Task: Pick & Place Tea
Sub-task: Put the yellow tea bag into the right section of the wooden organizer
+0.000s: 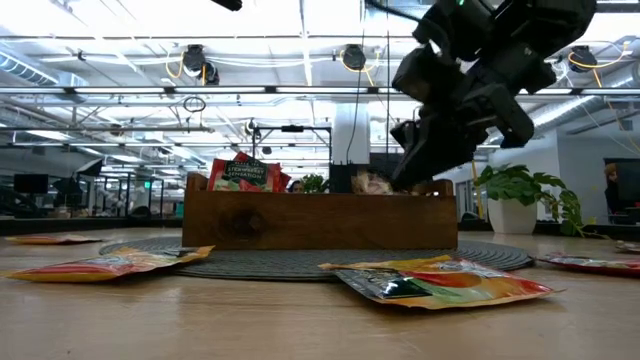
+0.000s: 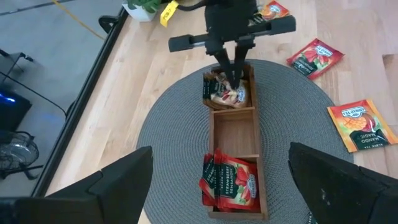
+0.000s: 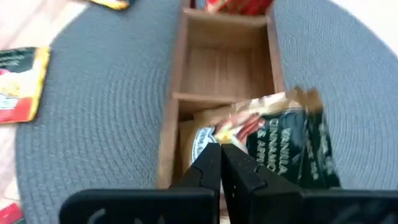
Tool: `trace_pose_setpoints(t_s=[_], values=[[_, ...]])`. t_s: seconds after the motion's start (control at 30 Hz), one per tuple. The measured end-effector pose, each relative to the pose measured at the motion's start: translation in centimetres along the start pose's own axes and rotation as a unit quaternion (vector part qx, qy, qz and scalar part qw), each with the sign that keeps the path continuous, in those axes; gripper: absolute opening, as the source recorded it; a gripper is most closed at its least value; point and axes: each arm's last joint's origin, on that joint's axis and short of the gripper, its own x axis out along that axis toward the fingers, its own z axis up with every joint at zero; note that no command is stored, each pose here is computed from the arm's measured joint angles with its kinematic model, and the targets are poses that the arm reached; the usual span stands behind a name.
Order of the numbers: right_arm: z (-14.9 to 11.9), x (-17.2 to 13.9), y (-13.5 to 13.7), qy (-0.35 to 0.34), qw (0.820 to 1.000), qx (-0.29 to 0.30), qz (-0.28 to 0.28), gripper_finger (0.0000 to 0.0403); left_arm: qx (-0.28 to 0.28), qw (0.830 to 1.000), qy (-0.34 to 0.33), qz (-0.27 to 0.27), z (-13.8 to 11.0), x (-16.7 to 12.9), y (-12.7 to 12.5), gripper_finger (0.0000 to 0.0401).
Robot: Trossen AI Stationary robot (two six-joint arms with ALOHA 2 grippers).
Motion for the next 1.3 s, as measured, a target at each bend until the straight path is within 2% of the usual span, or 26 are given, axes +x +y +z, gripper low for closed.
trace_pose_setpoints(t_s=[0.13, 0.2, 0.3, 0.37, 0.5, 0.67, 0.8, 0.9, 1.0, 1.07, 1.17, 1.3], values=[[-0.2, 0.2, -0.3, 0.005, 1.0, 0.01, -0.003, 0.0, -0.008, 1.0, 0.0, 0.0, 0.0, 0.0, 0.0, 0.0365], [-0.1, 0.2, -0.3, 0.0, 1.0, 0.01, -0.003, 0.0, -0.035, 0.999, 0.0, 0.0, 0.0, 0.0, 0.0, 0.0365], [0.8, -0.5, 0.3, -0.033, 0.999, 0.01, 0.001, 0.0, -0.079, 0.997, 0.0, -0.001, 0.0, 0.0, 0.0, 0.0365], [1.6, -1.2, 0.7, -0.064, 0.998, 0.006, 0.005, 0.0, -0.076, 0.997, 0.002, 0.0, -0.1, 0.0, 0.0, 0.0365], [3.0, -3.2, 1.7, -0.114, 0.993, -0.006, 0.014, 0.0, -0.045, 0.999, 0.008, 0.002, -0.2, 0.0, 0.1, 0.0365], [4.5, -6.6, 2.9, -0.177, 0.983, -0.022, 0.031, 0.0, -0.078, 0.996, 0.034, -0.021, -0.5, 0.0, 0.0, 0.0365], [5.3, -9.8, 3.7, -0.236, 0.97, -0.046, 0.042, 0.0, -0.12, 0.986, 0.105, -0.055, -2.0, 0.1, -0.4, 0.0365], [4.9, -11.5, 3.9, -0.269, 0.96, -0.062, 0.051, 0.0, -0.146, 0.966, 0.19, -0.094, -4.1, 0.6, -1.0, 0.0365], [3.9, -12.5, 3.8, -0.292, 0.953, -0.06, 0.047, 0.0, -0.191, 0.941, 0.27, -0.075, -7.3, 1.2, -1.8, 0.0365], [3.0, -12.5, 3.8, -0.312, 0.947, -0.059, 0.044, 0.0, -0.229, 0.915, 0.329, -0.053, -9.8, 1.5, -2.4, 0.0365], [1.5, -12.3, 3.9, -0.347, 0.935, -0.061, 0.04, 0.0, -0.291, 0.867, 0.404, -0.022, -13.5, 1.7, -3.4, 0.0365], [0.2, -12.2, 3.9, -0.383, 0.921, -0.069, 0.031, 0.0, -0.355, 0.814, 0.459, 0.012, -17.3, 1.8, -4.4, 0.0365]])
